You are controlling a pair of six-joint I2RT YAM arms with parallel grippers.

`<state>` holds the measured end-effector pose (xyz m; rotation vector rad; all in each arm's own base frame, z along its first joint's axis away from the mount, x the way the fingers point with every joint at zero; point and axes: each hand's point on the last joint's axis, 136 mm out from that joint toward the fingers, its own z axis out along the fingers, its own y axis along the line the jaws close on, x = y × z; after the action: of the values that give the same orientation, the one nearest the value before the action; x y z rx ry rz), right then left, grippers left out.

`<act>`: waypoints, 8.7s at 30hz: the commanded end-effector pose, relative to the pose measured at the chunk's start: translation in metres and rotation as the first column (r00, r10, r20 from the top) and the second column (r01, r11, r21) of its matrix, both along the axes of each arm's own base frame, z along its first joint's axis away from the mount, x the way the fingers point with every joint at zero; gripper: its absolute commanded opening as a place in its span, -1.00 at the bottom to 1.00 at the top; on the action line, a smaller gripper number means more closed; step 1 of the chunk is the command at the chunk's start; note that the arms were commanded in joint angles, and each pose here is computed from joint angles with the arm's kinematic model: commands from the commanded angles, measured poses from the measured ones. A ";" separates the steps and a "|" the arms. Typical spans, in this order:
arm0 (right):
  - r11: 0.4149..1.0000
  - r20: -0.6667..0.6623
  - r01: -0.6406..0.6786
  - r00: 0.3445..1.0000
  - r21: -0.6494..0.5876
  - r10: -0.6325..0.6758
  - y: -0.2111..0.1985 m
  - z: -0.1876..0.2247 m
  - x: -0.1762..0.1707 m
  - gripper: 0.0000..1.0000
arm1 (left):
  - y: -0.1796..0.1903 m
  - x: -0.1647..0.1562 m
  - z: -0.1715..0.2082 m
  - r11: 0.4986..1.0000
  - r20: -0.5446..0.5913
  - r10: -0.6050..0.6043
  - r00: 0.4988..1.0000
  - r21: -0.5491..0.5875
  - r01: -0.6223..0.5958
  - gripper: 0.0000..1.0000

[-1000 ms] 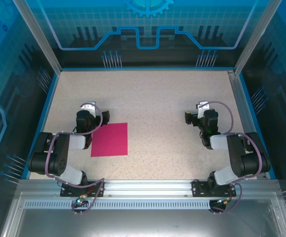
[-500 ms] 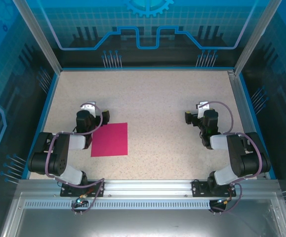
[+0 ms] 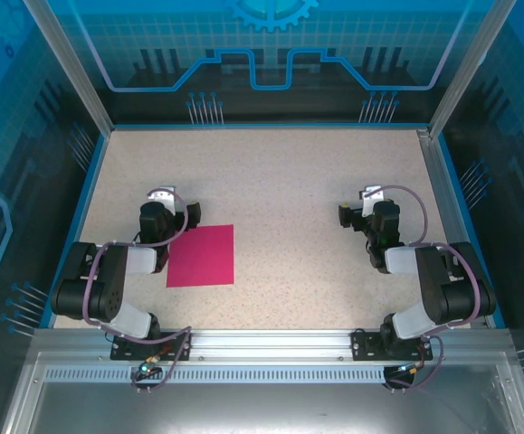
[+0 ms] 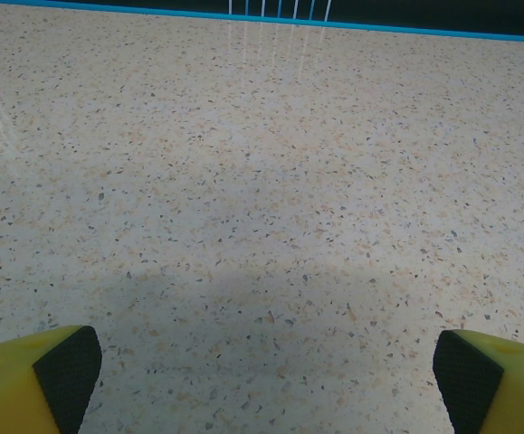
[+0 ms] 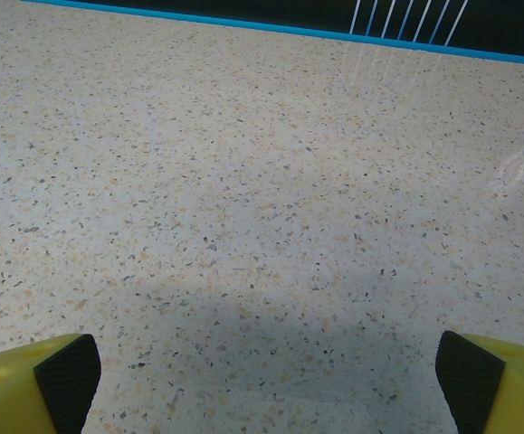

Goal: Fold a paper plane with a square sheet of paper (pick it up from the middle)
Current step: Move the square sheet of paper to the center of the table, then fold the square sheet of paper in half at the center of the table.

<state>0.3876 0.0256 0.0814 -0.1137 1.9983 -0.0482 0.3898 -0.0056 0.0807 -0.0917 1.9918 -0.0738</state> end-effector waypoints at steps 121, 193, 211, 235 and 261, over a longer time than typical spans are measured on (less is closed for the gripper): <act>0.979 -0.627 -0.202 0.759 0.028 0.174 0.231 0.012 -0.103 0.99 | -0.116 -0.075 0.078 0.740 -0.245 -0.362 0.899 -0.662 0.117 0.97; 0.989 -0.941 -0.147 0.335 0.002 0.052 0.248 -0.114 -0.121 0.65 | -0.125 -0.086 0.053 0.756 -0.317 -0.409 0.856 -0.643 0.122 0.97; 0.984 -0.896 -0.161 0.423 0.072 0.134 0.261 -0.065 -0.101 0.01 | -0.124 -0.090 0.057 0.757 -0.319 -0.402 0.858 -0.643 0.115 0.97; 0.745 -0.586 -0.138 0.532 0.652 0.611 0.285 0.067 -0.100 -0.38 | -0.124 -0.090 0.065 0.749 -0.311 -0.398 0.863 -0.653 0.110 0.97; 0.740 -0.664 0.082 0.515 0.668 0.542 0.185 -0.034 -0.117 0.40 | -0.254 -0.118 0.031 0.671 -0.408 -0.657 0.634 -0.700 0.245 0.94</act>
<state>0.2742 0.2103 0.0417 0.0860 2.8523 1.0375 0.2642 -0.2485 0.1071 0.0541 2.5703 -1.1582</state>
